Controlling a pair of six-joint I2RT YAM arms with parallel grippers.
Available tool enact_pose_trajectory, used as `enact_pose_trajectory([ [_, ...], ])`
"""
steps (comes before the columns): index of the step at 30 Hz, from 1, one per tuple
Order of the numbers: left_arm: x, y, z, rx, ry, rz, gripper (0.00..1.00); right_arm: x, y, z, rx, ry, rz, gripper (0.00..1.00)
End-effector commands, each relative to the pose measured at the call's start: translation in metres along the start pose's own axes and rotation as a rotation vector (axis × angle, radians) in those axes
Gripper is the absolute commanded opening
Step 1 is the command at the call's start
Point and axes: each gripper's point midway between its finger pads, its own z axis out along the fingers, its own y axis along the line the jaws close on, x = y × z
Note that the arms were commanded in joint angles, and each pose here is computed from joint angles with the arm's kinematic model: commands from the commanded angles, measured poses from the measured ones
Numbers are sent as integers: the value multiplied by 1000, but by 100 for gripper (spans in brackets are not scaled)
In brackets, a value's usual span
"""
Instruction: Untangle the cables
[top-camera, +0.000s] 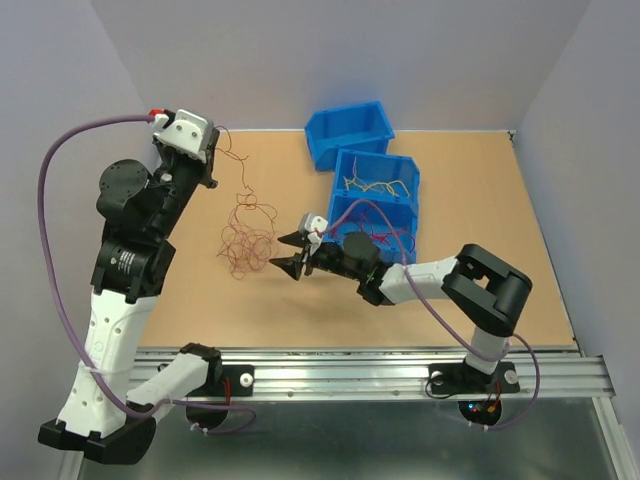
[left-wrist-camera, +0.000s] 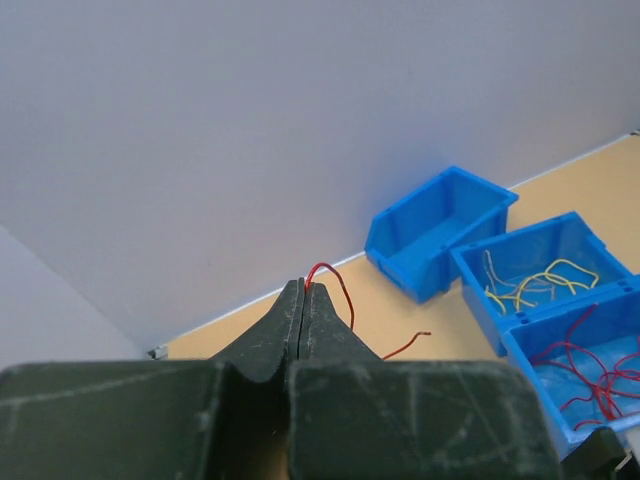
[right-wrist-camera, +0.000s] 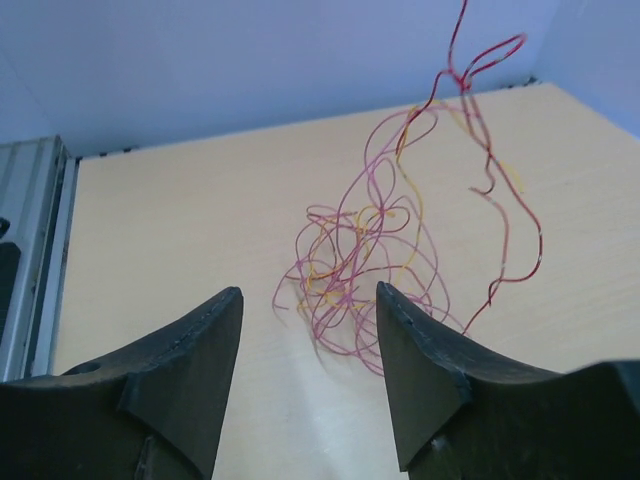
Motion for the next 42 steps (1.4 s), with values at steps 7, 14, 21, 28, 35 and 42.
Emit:
enact_pose_trajectory([
  [7,-19,-40,-5,211,-105,-70,0,-107,-22,-37,181,-247,-47,71],
  [14,-17,-57,-4,310,-80,-96,0,-124,-43,-6,153,-255,-71,81],
  [21,-23,-60,-10,330,-84,-106,0,-132,-91,30,223,-297,-45,81],
  [28,-32,-57,-19,319,-104,-107,0,-120,-109,64,198,-309,13,46],
  [35,-1,-27,10,132,-34,-100,0,-155,-84,45,99,-347,14,0],
  [42,66,-22,56,140,107,-112,39,-236,-59,-6,73,-424,-9,1],
])
